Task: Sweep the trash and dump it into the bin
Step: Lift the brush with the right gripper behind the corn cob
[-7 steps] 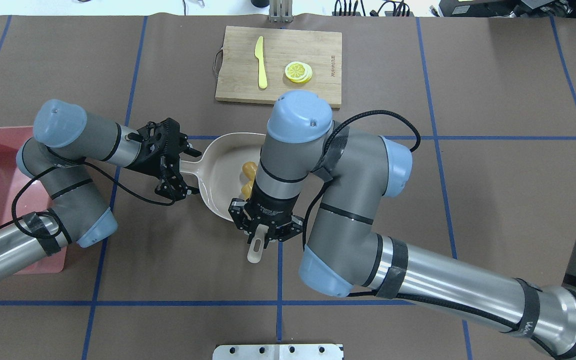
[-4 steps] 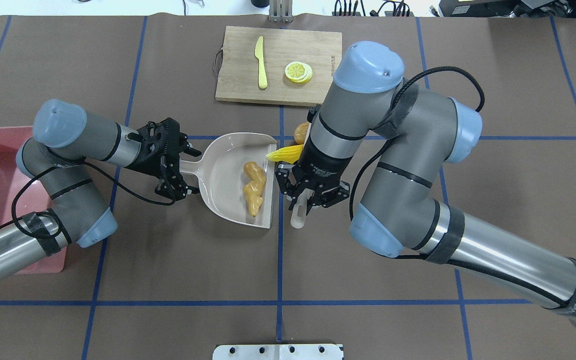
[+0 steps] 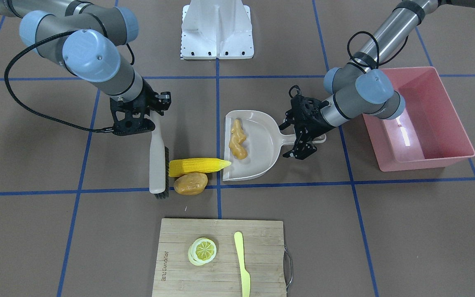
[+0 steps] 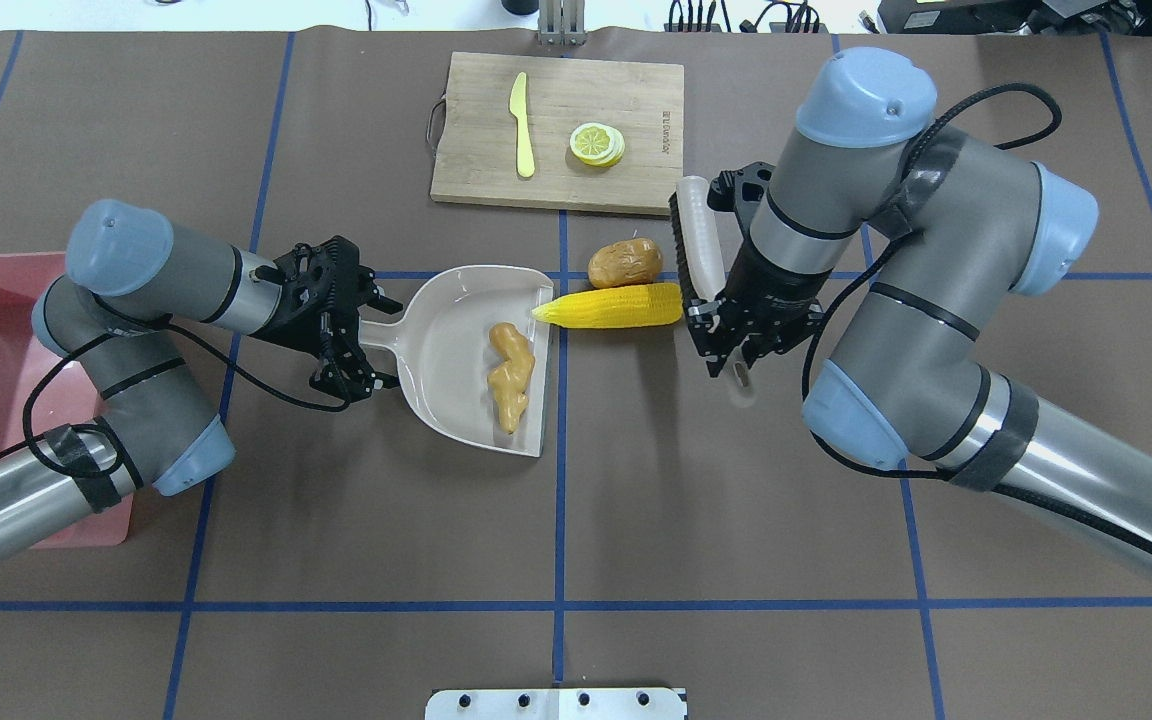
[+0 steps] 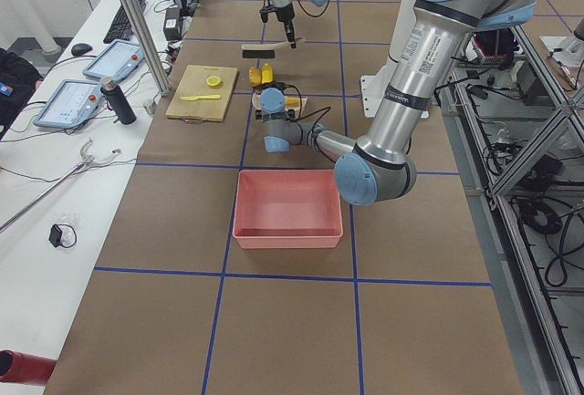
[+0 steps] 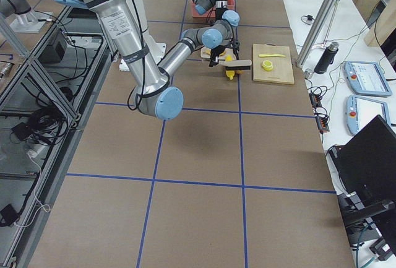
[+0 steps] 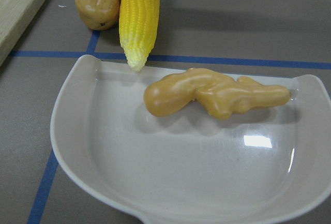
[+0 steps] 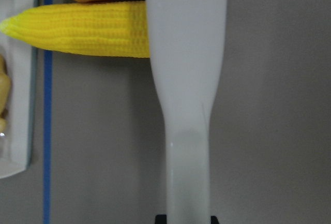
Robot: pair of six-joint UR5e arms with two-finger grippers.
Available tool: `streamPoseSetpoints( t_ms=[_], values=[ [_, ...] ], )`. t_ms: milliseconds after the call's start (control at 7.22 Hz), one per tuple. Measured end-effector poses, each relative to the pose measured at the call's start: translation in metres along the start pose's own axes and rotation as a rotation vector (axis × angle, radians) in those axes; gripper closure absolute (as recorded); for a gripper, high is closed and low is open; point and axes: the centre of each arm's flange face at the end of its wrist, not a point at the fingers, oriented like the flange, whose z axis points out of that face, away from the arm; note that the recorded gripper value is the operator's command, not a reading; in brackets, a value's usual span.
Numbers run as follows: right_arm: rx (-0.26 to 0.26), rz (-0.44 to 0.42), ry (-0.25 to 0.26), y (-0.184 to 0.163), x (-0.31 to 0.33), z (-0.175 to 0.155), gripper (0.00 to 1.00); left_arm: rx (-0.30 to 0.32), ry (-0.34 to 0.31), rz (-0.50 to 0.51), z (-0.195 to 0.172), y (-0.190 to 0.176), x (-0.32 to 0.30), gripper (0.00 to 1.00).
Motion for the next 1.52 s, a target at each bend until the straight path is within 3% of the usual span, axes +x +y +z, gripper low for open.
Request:
streamPoseSetpoints(
  t_ms=[277,693,1108,1524],
  values=[
    [-0.001,-0.170,0.091,-0.004,0.029,0.019,1.00,-0.001,-0.001,-0.002,0.000,0.000,0.000,0.03],
    [0.007,-0.309,0.210,-0.016,0.037,0.038,1.00,-0.001,-0.007,-0.002,0.001,0.000,-0.001,0.03],
    [0.000,-0.315,0.231,-0.043,0.014,0.046,1.00,-0.004,-0.011,-0.003,0.001,0.000,-0.001,0.03],
    [-0.025,-0.352,0.208,-0.020,-0.001,0.060,1.00,-0.005,-0.012,-0.004,0.001,0.000,-0.002,0.03]
  ],
)
